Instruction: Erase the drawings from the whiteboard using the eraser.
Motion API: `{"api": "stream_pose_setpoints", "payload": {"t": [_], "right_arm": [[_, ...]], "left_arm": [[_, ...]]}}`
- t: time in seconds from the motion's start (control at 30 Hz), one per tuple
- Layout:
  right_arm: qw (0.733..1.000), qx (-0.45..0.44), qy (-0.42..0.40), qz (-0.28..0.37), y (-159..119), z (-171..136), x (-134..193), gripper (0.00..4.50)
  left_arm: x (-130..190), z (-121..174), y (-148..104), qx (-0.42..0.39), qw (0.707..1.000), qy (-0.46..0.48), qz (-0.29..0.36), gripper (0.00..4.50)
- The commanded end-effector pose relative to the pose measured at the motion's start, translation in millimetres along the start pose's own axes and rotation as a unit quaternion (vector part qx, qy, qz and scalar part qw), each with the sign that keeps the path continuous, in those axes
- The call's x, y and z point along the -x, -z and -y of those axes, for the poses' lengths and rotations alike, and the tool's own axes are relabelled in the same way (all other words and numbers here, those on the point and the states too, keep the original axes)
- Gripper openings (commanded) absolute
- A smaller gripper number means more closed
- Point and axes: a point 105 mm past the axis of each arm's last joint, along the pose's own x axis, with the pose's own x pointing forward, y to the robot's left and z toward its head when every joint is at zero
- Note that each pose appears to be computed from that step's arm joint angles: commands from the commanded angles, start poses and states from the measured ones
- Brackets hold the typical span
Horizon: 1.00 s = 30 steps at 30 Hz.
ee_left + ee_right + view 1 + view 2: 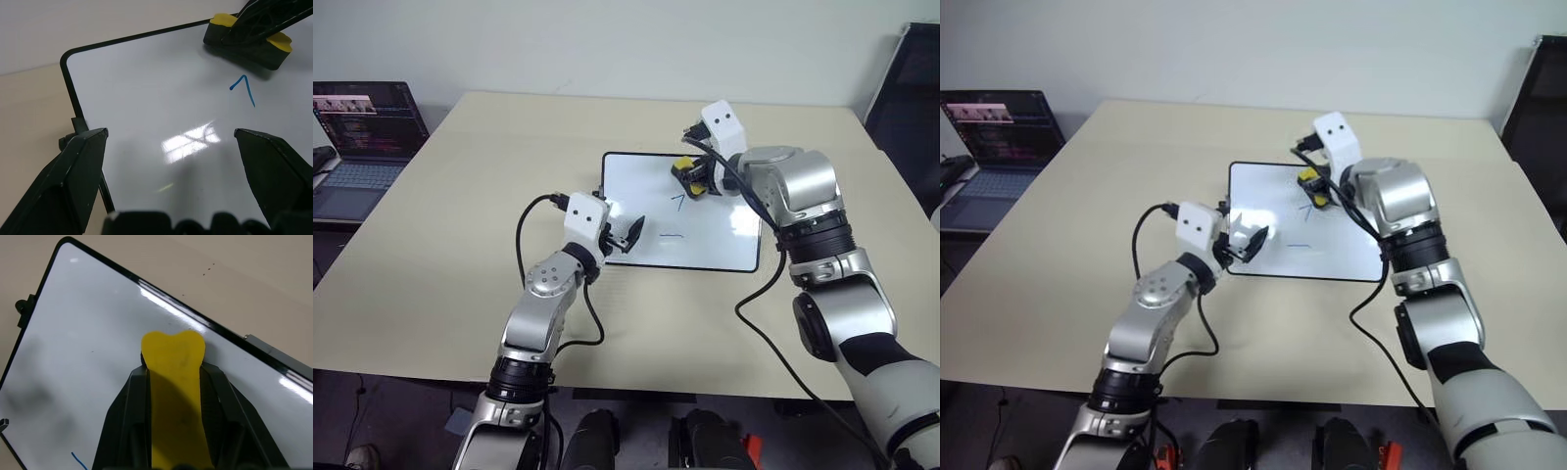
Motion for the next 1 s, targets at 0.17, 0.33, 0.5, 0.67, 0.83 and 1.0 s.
{"api": "stream_pose_setpoints", "payload": {"t": [0.17,0.33,0.5,0.67,0.83,1.0], "right_arm": [[0.999,0.013,0.014,0.028,-12.5,3.7,5.3,0.99],[1.000,0.002,-0.009,0.013,-3.9,-6.6,1.7,0.99],[1.000,-0.015,-0.021,-0.009,10.2,-13.2,1.1,0.99],[0.999,-0.026,-0.026,-0.019,16.5,-15.7,5.0,0.99],[1.000,-0.021,-0.014,0.001,7.0,-11.1,12.3,0.99],[1.000,0.009,0.005,0.028,-3.2,-4.9,21.6,0.99]], "left_arm": [[-2.4,0.5,-17.5,-0.014,0.999,0.003,0.031,4.50],[-1.9,-0.5,-18.0,-0.016,0.999,0.002,0.031,4.50],[-1.6,-1.9,-18.9,-0.016,0.999,-0.002,0.032,4.50],[-0.3,-1.5,-16.9,-0.015,0.999,-0.003,0.030,4.50],[-1.3,-0.2,-16.9,-0.014,0.999,0.002,0.029,4.50],[-3.1,0.9,-17.5,-0.014,0.999,0.008,0.031,4.50]]}}
